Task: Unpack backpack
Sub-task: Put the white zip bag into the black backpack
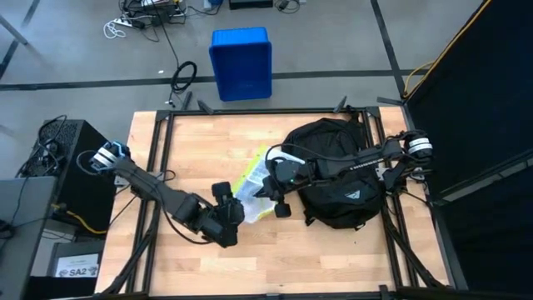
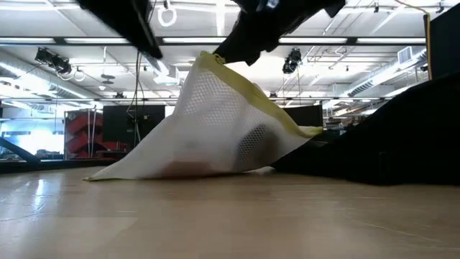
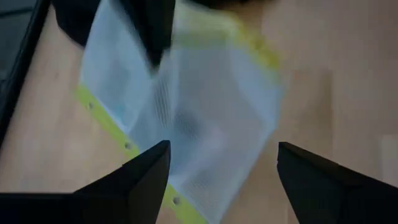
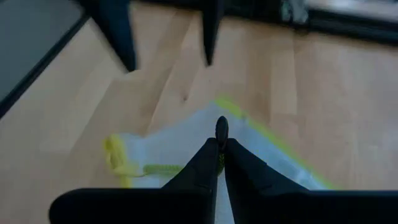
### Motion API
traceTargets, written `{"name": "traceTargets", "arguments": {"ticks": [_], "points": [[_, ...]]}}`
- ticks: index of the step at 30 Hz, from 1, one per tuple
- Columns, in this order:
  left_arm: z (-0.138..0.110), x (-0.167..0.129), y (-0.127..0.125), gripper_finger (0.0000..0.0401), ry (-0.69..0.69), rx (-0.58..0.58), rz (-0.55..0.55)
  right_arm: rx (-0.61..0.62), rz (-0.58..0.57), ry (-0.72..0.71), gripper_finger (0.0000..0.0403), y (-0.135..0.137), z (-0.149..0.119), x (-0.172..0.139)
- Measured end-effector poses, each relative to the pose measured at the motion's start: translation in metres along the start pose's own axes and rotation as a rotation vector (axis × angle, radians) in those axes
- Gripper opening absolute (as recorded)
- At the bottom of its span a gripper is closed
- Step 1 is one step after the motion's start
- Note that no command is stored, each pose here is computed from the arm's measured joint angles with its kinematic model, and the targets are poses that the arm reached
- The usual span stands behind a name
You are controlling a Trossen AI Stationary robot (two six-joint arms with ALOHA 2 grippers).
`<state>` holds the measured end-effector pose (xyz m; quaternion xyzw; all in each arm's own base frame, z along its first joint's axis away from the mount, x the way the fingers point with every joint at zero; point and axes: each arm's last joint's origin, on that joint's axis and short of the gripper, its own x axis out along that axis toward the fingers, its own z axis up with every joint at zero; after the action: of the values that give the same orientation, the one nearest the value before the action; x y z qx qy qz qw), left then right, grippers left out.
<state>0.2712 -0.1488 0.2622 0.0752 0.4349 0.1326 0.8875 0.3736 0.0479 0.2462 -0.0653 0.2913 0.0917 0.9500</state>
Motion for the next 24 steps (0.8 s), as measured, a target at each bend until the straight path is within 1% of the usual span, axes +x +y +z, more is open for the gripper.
{"name": "traceTargets", "arguments": {"ticks": [2, 4, 7, 9, 11, 15, 17, 19, 21, 22, 24], "points": [[-0.008, 0.011, -0.009, 0.0262, -0.066, -0.038, 0.008, -0.006, 0.006, 0.000, 0.0001, 0.004, 0.001, -0.002], [-0.015, 0.024, -0.019, 0.0262, -0.148, -0.078, -0.018, -0.011, 0.002, 0.005, 0.0001, 0.007, 0.001, -0.002], [-0.019, 0.040, -0.031, 0.0262, -0.283, -0.106, -0.066, -0.010, 0.000, -0.002, 0.0001, 0.007, 0.002, -0.002], [-0.020, 0.046, -0.035, 0.0262, -0.368, -0.131, -0.072, -0.007, -0.010, -0.003, 0.0001, 0.005, 0.002, -0.002], [-0.022, 0.055, -0.040, 0.0262, -0.401, -0.137, -0.044, 0.004, -0.023, -0.002, 0.0001, 0.003, 0.002, -0.002], [-0.031, 0.081, -0.045, 0.0262, -0.377, -0.113, 0.104, 0.007, -0.024, -0.002, 0.0000, 0.003, 0.002, -0.002], [-0.033, 0.094, -0.044, 0.0254, -0.355, -0.104, 0.144, 0.008, -0.024, -0.002, 0.0000, 0.003, 0.002, -0.003], [-0.035, 0.106, -0.044, 0.0235, -0.330, -0.094, 0.169, 0.007, -0.025, 0.001, 0.0000, 0.003, 0.002, -0.003], [-0.036, 0.112, -0.041, 0.0200, -0.312, -0.088, 0.184, -0.005, -0.022, 0.018, 0.0002, 0.003, 0.002, -0.008], [-0.036, 0.114, -0.040, 0.0173, -0.305, -0.083, 0.191, -0.017, -0.021, 0.022, 0.0002, 0.003, 0.003, -0.013], [-0.037, 0.114, -0.039, 0.0101, -0.296, -0.060, 0.210, -0.036, -0.012, 0.060, 0.0003, 0.006, 0.004, -0.027]]}}
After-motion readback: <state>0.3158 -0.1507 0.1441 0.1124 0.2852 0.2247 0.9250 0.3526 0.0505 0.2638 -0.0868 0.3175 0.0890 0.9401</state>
